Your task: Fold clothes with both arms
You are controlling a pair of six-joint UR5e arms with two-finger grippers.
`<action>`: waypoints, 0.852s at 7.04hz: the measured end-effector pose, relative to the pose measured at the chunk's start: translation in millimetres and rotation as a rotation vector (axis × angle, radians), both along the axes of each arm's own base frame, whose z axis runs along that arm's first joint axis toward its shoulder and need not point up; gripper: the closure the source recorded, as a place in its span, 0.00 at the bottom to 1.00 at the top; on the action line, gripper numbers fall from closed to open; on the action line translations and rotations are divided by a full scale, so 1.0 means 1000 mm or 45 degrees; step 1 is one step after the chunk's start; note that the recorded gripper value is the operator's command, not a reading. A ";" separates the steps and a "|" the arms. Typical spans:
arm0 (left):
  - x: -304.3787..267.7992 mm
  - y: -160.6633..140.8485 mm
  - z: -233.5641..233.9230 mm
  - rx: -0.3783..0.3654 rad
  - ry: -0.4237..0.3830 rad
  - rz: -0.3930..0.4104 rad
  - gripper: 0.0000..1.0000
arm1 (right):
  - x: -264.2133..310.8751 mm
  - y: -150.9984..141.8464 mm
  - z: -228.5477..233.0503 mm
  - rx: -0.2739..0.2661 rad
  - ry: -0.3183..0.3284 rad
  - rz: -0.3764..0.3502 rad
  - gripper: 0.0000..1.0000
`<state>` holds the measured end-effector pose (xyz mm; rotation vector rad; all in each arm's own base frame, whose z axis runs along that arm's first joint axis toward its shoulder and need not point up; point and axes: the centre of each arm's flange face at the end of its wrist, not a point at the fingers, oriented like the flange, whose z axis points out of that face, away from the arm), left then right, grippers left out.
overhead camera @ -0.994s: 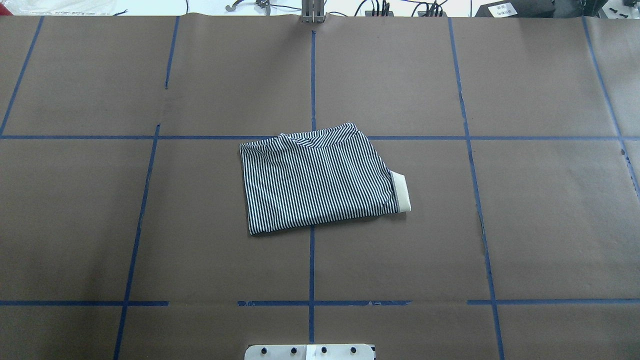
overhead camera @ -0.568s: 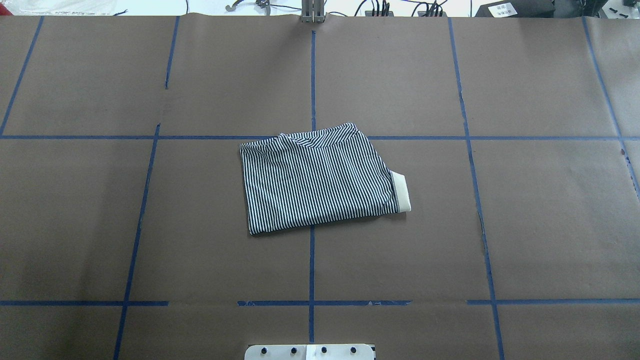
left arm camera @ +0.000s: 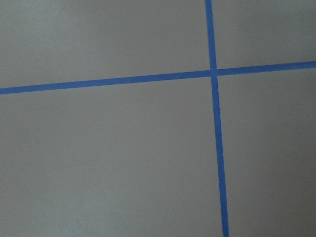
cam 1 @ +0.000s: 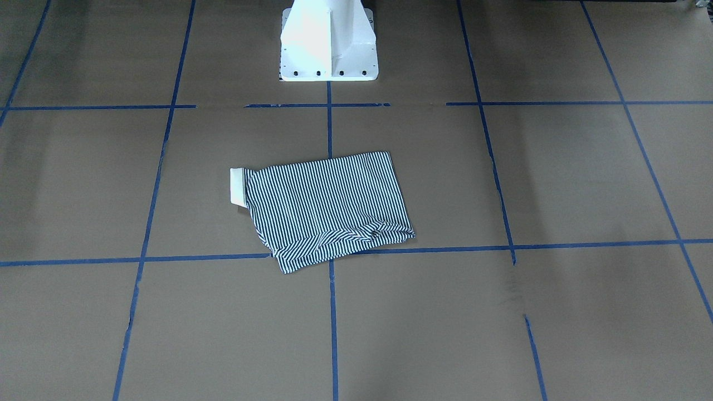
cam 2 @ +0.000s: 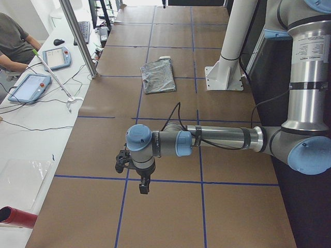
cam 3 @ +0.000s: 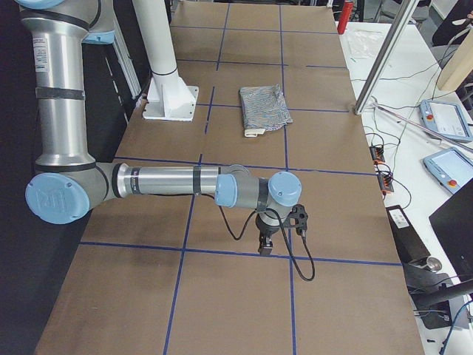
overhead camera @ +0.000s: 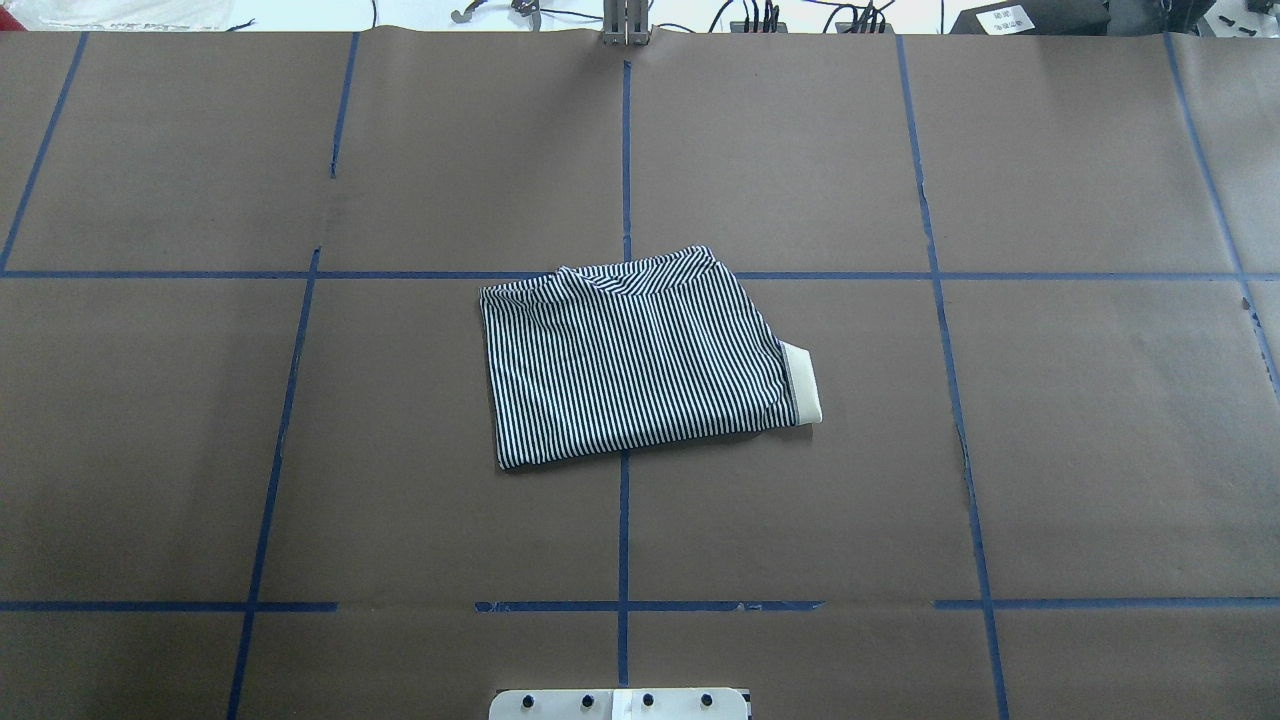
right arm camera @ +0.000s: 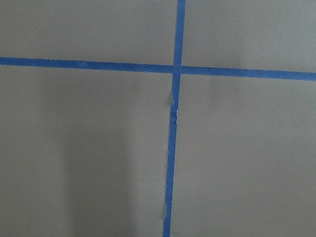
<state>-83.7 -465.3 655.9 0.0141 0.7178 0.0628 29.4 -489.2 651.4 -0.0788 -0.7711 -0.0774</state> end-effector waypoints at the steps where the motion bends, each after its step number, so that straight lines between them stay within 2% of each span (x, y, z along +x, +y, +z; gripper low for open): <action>1: 0.001 0.003 0.000 -0.003 0.028 -0.003 0.00 | 0.000 0.001 0.002 -0.003 0.001 0.000 0.00; 6: 0.005 -0.004 -0.022 0.058 0.073 0.000 0.00 | 0.000 0.002 -0.001 0.008 0.000 -0.004 0.00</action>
